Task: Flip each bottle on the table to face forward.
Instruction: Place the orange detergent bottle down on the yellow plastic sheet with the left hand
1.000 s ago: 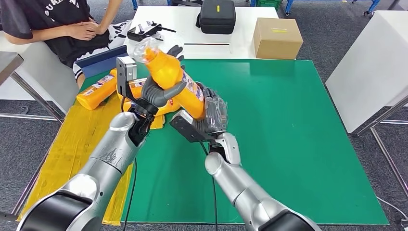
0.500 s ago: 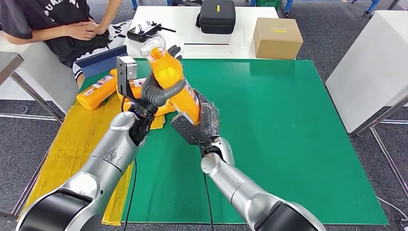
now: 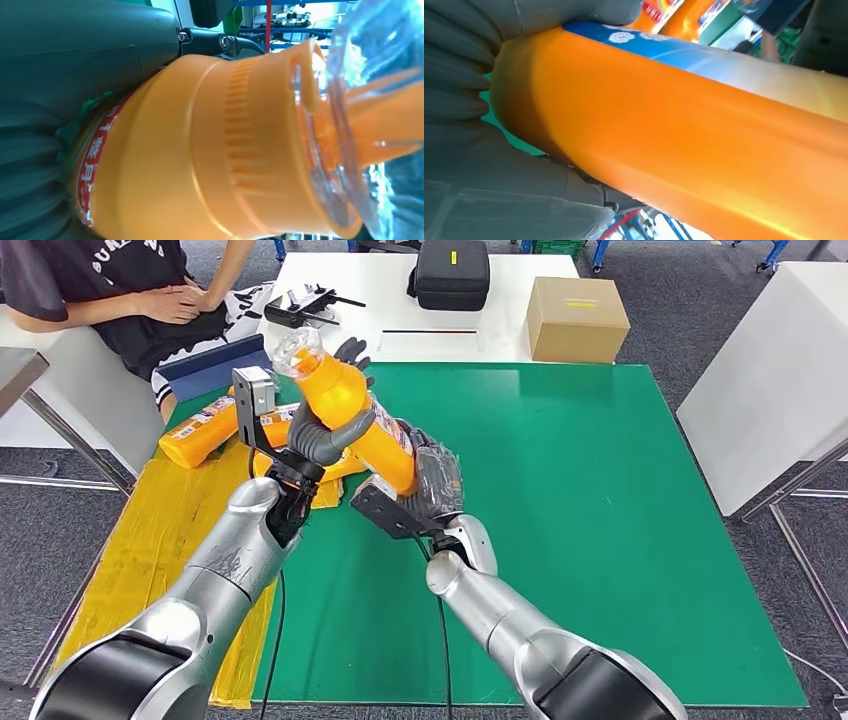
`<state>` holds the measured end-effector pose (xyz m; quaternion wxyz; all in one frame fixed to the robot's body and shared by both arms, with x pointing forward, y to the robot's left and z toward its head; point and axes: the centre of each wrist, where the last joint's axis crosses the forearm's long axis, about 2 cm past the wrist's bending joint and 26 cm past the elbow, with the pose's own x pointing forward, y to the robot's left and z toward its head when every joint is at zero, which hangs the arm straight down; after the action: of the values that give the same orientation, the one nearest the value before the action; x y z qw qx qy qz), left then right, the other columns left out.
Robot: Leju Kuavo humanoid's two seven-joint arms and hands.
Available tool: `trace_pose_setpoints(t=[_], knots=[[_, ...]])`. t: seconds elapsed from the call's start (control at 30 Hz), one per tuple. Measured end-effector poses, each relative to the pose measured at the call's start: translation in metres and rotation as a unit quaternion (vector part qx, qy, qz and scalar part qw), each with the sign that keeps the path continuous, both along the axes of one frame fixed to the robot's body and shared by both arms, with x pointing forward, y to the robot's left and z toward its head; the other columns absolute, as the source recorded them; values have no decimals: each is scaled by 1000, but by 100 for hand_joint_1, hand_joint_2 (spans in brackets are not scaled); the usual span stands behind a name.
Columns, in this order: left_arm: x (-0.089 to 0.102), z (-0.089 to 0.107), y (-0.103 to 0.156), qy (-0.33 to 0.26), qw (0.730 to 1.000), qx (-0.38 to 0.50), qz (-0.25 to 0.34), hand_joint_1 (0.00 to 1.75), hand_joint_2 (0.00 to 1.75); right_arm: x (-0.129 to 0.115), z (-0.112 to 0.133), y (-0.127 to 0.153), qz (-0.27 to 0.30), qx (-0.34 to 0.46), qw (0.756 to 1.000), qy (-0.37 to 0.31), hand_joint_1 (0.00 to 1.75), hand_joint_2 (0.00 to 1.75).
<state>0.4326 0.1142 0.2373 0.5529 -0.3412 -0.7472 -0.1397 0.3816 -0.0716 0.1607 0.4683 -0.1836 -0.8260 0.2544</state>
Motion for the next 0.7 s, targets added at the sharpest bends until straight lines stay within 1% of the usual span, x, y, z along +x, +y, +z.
trace_pose_setpoints(t=[0.03, 0.07, 0.1, 0.17, 0.2, 0.23, 0.27, 0.7], knots=[[0, 0, 0, 1, 1000, 0, 0, 2, 175, 1, 0, -1, -3, -2, 1000, -1, 175, 175], [0, -1, 0, 1, 1000, 0, 1, 12, 175, 1, 1, -2, -5, -4, 1000, -2, 175, 175], [0, -1, 0, 2, 1000, 0, 1, 48, 175, 2, 1, -3, -7, -5, 1000, -3, 175, 175], [0, -1, 0, 3, 1000, 2, 2, 131, 175, 3, 1, -4, -11, -7, 1000, -4, 175, 175], [0, -1, 1, 3, 1000, 3, 3, 164, 175, 3, 1, -5, -12, -8, 1000, -4, 175, 175], [0, -1, 1, 4, 1000, 5, 3, 173, 175, 3, 1, -5, -14, -7, 1000, -4, 175, 175], [0, -1, 1, 5, 1000, 6, 4, 175, 175, 3, 1, -6, -15, -6, 1000, -4, 175, 175], [0, -1, 1, 5, 1000, 12, 6, 175, 175, 1, -1, -7, -25, 7, 1000, 1, 175, 175]])
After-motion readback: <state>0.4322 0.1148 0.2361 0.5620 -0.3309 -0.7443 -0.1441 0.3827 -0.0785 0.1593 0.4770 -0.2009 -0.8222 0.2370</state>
